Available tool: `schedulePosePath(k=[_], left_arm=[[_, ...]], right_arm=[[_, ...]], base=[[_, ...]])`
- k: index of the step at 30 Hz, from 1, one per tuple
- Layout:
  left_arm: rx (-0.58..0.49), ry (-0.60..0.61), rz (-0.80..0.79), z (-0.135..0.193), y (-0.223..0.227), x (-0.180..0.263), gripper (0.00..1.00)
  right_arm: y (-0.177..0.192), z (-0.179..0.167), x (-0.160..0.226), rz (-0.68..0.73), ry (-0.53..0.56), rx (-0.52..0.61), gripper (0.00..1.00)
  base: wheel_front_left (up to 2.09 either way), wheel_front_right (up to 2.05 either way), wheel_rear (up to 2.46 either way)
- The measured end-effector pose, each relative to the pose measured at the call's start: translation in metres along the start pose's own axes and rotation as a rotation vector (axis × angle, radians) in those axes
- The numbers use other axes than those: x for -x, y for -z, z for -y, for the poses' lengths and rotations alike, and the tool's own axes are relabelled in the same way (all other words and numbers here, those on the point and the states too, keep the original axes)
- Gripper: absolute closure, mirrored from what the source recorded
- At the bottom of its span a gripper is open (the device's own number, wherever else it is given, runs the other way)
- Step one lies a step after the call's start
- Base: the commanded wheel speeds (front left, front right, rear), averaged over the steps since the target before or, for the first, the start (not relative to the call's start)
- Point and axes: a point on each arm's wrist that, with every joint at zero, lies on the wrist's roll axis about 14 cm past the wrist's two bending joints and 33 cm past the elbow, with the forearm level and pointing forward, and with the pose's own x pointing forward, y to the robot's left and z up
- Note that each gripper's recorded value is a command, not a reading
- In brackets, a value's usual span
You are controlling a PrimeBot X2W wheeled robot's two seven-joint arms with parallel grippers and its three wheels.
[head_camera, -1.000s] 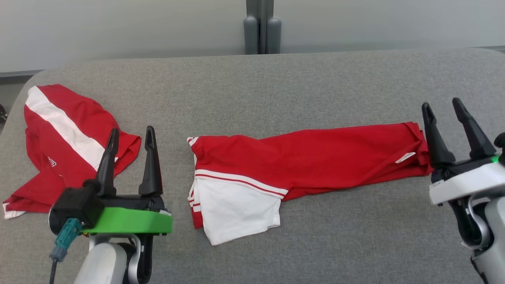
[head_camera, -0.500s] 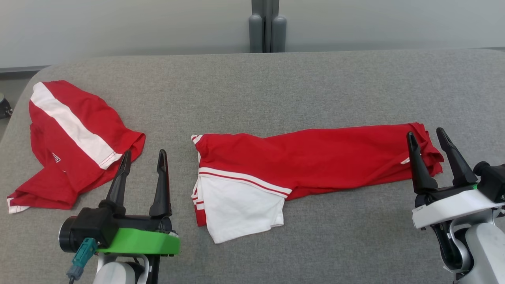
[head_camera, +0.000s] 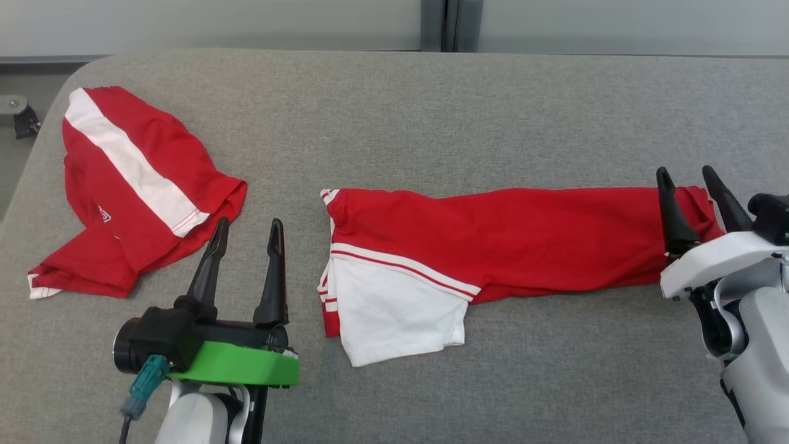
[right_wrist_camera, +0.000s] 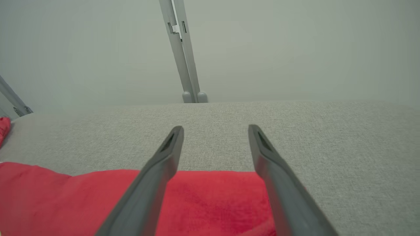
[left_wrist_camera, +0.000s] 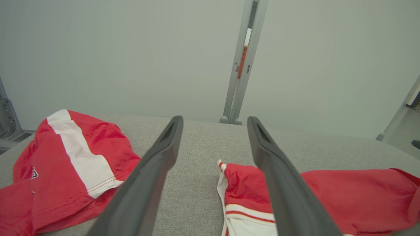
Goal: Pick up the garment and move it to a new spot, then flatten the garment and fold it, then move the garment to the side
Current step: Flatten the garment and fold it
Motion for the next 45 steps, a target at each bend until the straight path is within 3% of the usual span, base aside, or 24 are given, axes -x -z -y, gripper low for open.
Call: schedulePosePath(k=[3,4,5,17,30,35,44,45], left_arm=[[-0.003,-0.009,-0.01,-0.003,0.003,0.001,0.0],[-0.004,-0.014,-0.014,-0.005,0.004,0.002,0.0],[-0.005,-0.019,-0.017,-0.006,0.005,0.002,0.0],[-0.006,-0.019,-0.02,-0.005,0.006,0.003,0.0],[0.013,0.048,-0.032,0.018,0.012,-0.003,0.0],[0.019,0.067,-0.027,0.025,0.01,-0.004,0.0],[0.007,0.058,-0.014,0.024,0.006,-0.002,0.0],[0.003,0.06,-0.015,0.024,0.006,-0.002,0.0]], right_arm=[[0.011,0.003,-0.011,-0.039,0.012,-0.001,0.0],[0.014,0.004,-0.014,-0.047,0.015,-0.002,0.11],[0.017,0.005,-0.016,-0.057,0.019,-0.004,1.0],[0.056,0.017,-0.002,-0.179,0.082,-0.048,1.0],[0.078,0.048,0.048,-0.251,0.196,-0.1,1.0],[0.054,0.045,0.044,-0.161,0.178,-0.098,1.0],[-0.022,0.017,0.048,0.12,0.081,-0.03,1.0],[-0.026,0.013,0.051,0.137,0.075,-0.021,0.89]], base=[[0.0,0.0,0.0],[0.0,0.0,0.0],[0.0,0.0,0.0],[0.0,0.0,0.0],[0.0,0.0,0.0],[0.0,0.0,0.0],[0.0,0.0,0.0],[0.0,0.0,0.0]])
